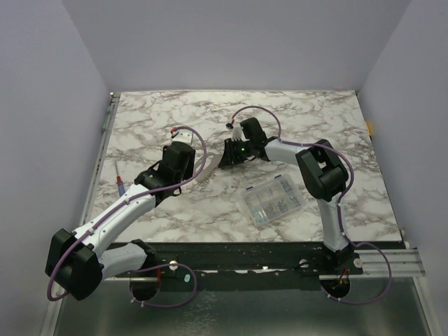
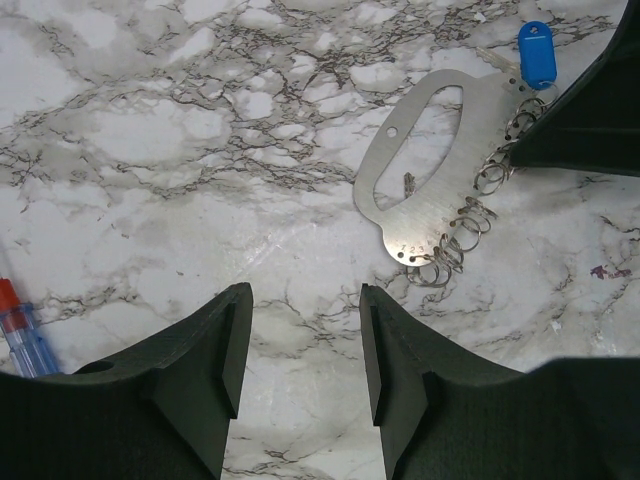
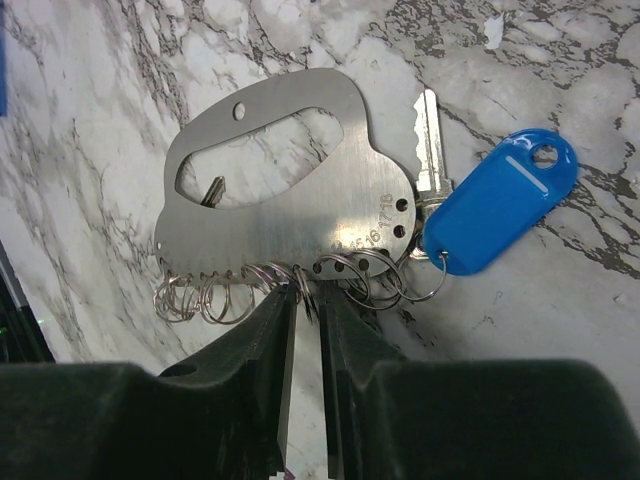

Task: Put the keys on the keyring

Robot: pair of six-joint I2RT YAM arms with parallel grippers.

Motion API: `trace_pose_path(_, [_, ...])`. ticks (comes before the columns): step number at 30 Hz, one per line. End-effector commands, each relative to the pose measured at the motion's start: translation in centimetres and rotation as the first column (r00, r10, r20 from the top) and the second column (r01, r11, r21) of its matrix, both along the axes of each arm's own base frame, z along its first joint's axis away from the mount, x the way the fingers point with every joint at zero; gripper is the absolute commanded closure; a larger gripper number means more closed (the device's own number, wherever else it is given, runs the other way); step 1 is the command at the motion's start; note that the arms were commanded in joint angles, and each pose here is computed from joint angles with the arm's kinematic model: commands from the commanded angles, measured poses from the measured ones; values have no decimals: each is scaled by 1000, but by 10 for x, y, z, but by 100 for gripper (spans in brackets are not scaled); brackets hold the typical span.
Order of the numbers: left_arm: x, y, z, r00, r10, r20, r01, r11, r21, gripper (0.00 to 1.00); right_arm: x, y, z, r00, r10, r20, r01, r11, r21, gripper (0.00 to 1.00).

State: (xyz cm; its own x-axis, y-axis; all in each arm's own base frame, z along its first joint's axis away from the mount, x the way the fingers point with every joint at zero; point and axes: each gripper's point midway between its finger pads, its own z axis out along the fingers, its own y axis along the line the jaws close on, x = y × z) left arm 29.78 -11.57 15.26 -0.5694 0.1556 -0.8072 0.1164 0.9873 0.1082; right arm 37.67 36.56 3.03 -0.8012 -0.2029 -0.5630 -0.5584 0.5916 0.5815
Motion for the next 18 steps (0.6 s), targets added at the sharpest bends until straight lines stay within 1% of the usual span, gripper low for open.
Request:
trace_pose_path(1, [1,2,-2,1000,1,7,-1,1000,10,47,2,5,-8,1000,9,4,-9,1000,-10,78])
trace_pose_path(3, [1,2,-2,1000,2,7,-2,1000,9,47,3,5,-5,1000,10,10,-10,1000,-9,85])
trace_pose_path(6, [1,2,-2,1000,1,6,-1,1000,10,47,2,5,-2,1000,14,15,-14,1000,-8,99])
trace_pose_path(18, [1,1,2,1000,-6,19,6,1000,0,48,0,-7,40,994,21,103,-17,999,-43,99])
